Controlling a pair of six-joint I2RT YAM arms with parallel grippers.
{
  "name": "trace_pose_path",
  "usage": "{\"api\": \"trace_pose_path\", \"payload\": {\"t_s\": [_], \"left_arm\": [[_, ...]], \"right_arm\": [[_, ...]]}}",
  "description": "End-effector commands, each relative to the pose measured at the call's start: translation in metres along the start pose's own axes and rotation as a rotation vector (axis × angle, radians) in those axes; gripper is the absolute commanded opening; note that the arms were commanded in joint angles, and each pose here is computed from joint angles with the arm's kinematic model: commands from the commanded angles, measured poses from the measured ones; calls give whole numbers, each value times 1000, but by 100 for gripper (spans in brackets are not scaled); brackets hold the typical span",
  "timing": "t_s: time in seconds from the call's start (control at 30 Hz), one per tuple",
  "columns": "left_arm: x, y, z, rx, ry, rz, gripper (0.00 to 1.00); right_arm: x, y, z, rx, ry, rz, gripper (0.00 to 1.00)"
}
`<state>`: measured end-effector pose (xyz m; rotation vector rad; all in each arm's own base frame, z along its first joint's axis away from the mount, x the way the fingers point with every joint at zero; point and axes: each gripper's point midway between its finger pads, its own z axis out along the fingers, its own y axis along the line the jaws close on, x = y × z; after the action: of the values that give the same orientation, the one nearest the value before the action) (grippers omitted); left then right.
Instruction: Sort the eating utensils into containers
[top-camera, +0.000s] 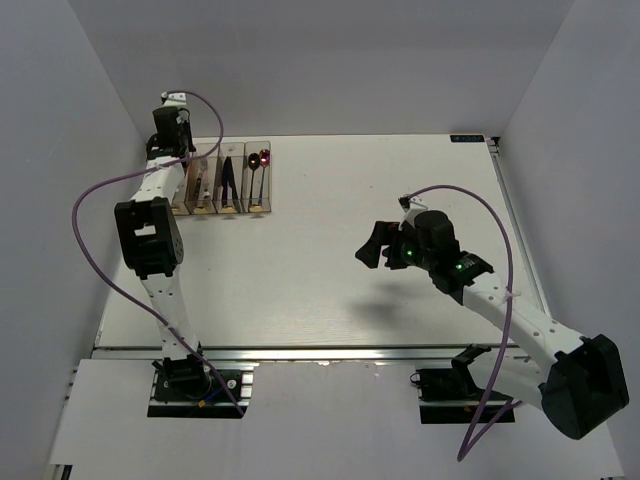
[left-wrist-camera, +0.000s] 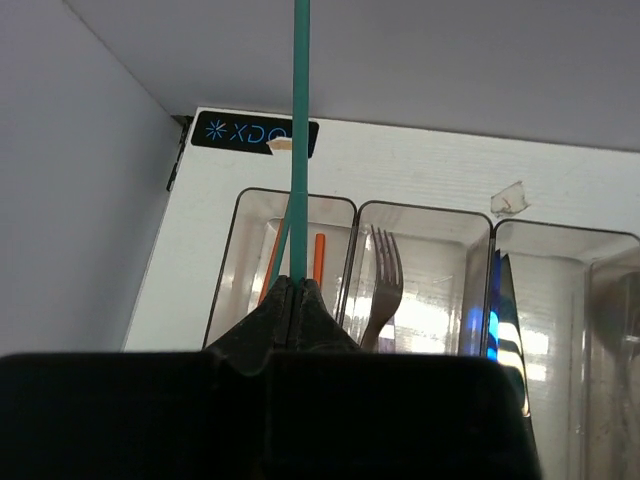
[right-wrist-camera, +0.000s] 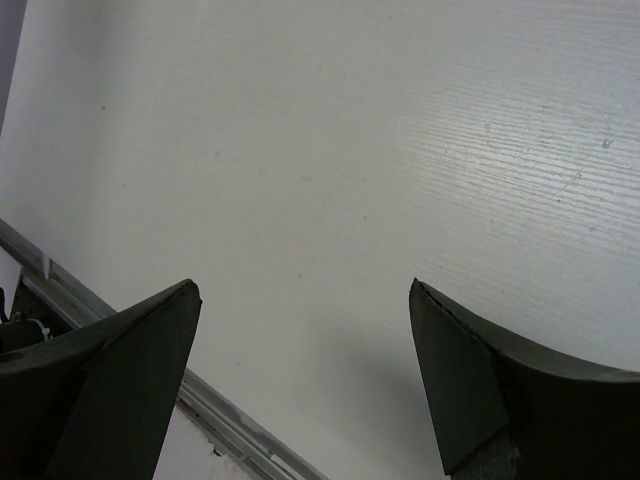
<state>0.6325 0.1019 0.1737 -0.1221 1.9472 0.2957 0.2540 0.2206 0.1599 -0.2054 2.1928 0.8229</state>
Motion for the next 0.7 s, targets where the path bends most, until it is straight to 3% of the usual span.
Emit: {"api": "trace_pose_path", "payload": {"t_s": [0.0,0.43,0.67], "left_arm": [[-29,4,-6,28,-70,70,0],[18,27,31,66,-44,73,0],[40,14,42,162,-36,54,0]], "right_arm": [[-7,1,6,-19,-20,-30,89],[-3,-3,14,-7,10,-26,89],[-4,-2,17,-8,15,-19,89]]}}
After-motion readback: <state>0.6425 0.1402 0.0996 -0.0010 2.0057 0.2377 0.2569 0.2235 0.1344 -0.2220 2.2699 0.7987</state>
